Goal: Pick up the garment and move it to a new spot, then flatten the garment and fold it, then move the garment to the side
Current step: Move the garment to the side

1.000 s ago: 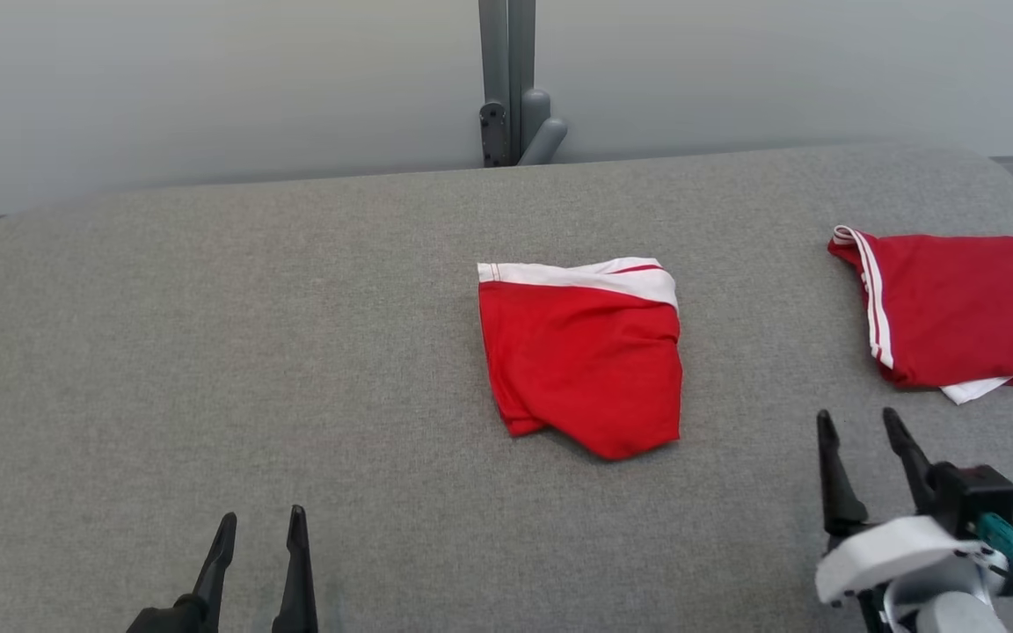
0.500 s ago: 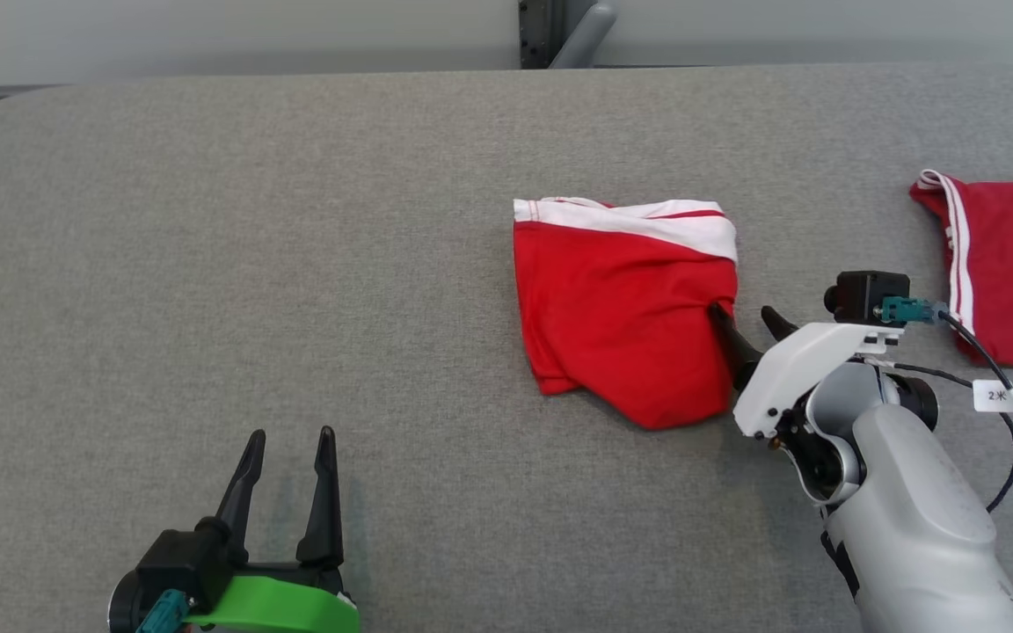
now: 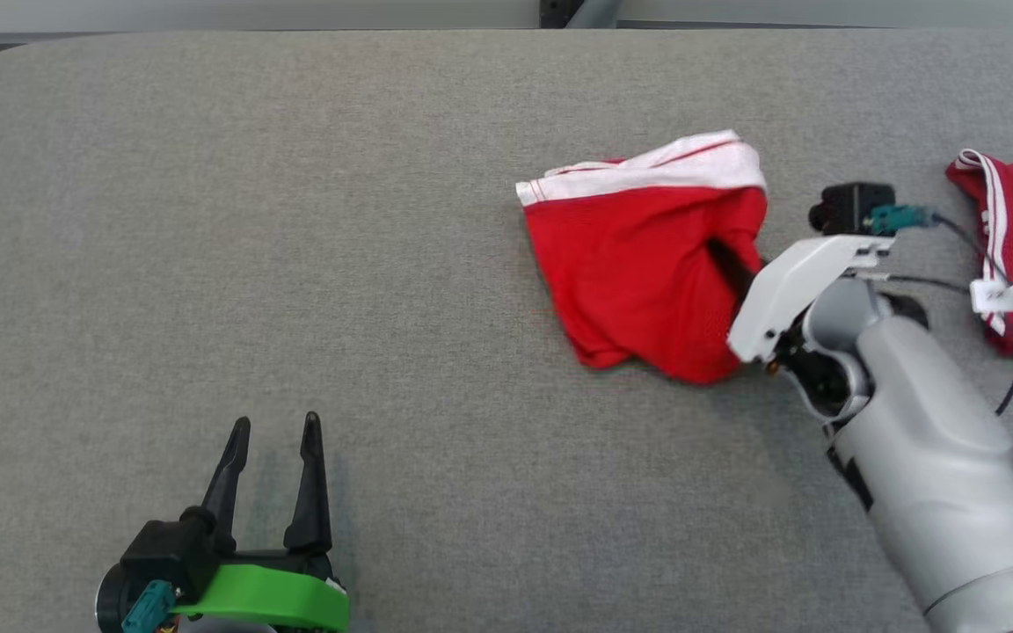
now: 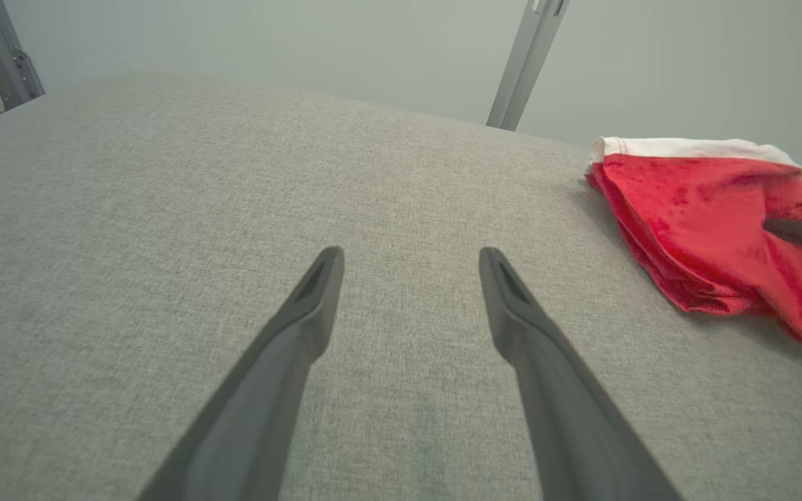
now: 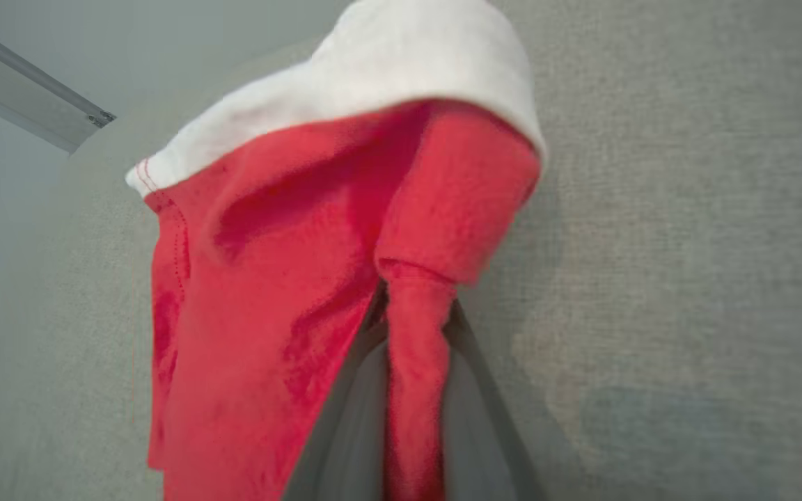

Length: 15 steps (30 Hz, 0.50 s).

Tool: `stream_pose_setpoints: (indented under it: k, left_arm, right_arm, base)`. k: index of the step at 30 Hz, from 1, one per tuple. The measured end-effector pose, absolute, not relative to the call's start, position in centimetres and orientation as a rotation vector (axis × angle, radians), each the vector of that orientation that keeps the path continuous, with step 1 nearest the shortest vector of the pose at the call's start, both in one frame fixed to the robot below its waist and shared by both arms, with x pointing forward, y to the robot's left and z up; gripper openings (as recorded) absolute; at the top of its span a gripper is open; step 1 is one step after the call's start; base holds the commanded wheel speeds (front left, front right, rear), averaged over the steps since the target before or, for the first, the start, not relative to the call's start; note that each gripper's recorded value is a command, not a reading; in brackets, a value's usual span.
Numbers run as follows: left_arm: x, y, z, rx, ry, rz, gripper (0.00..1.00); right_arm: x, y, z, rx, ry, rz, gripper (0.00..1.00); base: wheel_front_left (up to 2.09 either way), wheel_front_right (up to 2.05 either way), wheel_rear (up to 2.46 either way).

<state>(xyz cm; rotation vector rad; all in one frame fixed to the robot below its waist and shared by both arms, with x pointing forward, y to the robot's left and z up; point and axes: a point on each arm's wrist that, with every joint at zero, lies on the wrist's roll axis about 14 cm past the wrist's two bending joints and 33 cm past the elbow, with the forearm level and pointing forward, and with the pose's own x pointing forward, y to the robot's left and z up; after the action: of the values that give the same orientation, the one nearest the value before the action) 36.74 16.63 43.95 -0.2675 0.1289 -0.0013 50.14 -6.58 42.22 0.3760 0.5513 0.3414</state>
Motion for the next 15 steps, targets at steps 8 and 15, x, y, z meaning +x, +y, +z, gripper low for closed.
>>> stream_pose_setpoints:
  k: [8, 15]
  left_arm:
    - [38.1, 14.5, 43.9, -0.268, 0.130, -0.073, 1.00]
    - [39.4, 12.4, 43.2, -0.268, 0.143, -0.147, 1.00]
  right_arm:
    - [52.2, -17.3, 46.0, 0.191, 0.548, 0.214, 0.00]
    - [52.5, -24.5, 47.2, 0.121, 0.620, 0.080, 0.00]
  base:
    - [0.00, 0.00, 0.00]
    - [0.00, 0.00, 0.00]
